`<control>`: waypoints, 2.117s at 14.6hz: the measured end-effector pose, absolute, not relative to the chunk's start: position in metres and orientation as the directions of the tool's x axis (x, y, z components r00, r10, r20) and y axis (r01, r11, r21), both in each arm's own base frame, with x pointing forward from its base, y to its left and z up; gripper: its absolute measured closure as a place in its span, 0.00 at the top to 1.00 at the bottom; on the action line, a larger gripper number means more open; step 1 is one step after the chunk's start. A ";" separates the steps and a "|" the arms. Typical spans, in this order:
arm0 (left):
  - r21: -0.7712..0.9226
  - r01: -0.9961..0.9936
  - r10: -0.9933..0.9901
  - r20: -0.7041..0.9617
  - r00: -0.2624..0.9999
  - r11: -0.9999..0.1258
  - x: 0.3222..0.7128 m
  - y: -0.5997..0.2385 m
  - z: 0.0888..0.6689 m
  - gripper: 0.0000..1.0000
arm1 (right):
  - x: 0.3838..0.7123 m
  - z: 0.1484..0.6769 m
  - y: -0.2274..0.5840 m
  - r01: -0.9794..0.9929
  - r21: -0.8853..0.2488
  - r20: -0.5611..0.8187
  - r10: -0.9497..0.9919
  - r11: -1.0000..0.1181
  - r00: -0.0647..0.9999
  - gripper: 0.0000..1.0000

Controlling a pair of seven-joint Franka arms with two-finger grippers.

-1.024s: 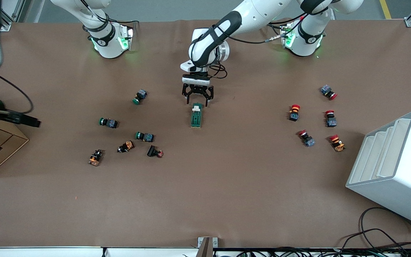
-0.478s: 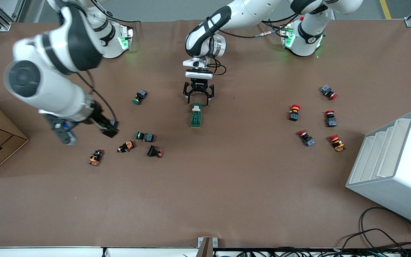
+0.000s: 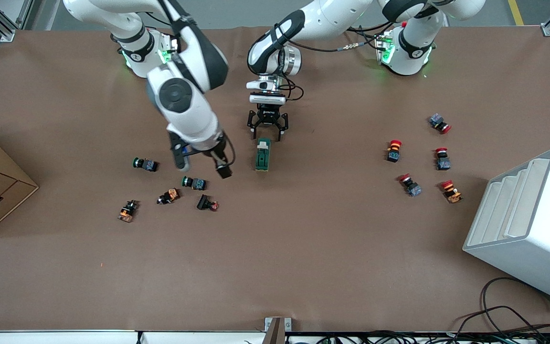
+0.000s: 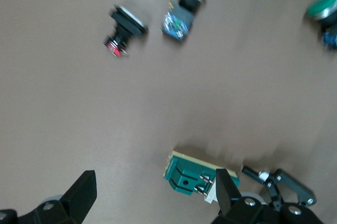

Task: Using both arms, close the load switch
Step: 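Reach the right gripper to the white lever while the left gripper holds, then push the white lever along the switch with the right gripper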

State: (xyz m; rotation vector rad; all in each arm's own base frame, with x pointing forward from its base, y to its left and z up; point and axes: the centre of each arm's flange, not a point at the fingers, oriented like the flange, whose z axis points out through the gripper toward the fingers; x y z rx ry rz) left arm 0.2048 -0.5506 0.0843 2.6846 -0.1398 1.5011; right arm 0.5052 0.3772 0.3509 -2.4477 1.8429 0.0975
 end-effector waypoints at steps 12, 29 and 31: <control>0.005 -0.117 -0.056 0.859 0.509 -0.993 0.199 -0.552 0.082 1.00 | 0.439 0.244 0.454 -0.987 -0.030 -0.098 -0.982 -0.160 0.162 1.00; 0.005 -0.117 -0.055 0.859 0.509 -0.993 0.199 -0.552 0.082 1.00 | 0.412 0.212 0.462 -0.979 -0.122 -0.091 -0.981 -0.163 0.174 1.00; 0.005 -0.117 -0.055 0.859 0.509 -0.993 0.199 -0.552 0.082 1.00 | 0.412 0.211 0.462 -0.977 -0.135 -0.083 -0.981 -0.165 0.177 1.00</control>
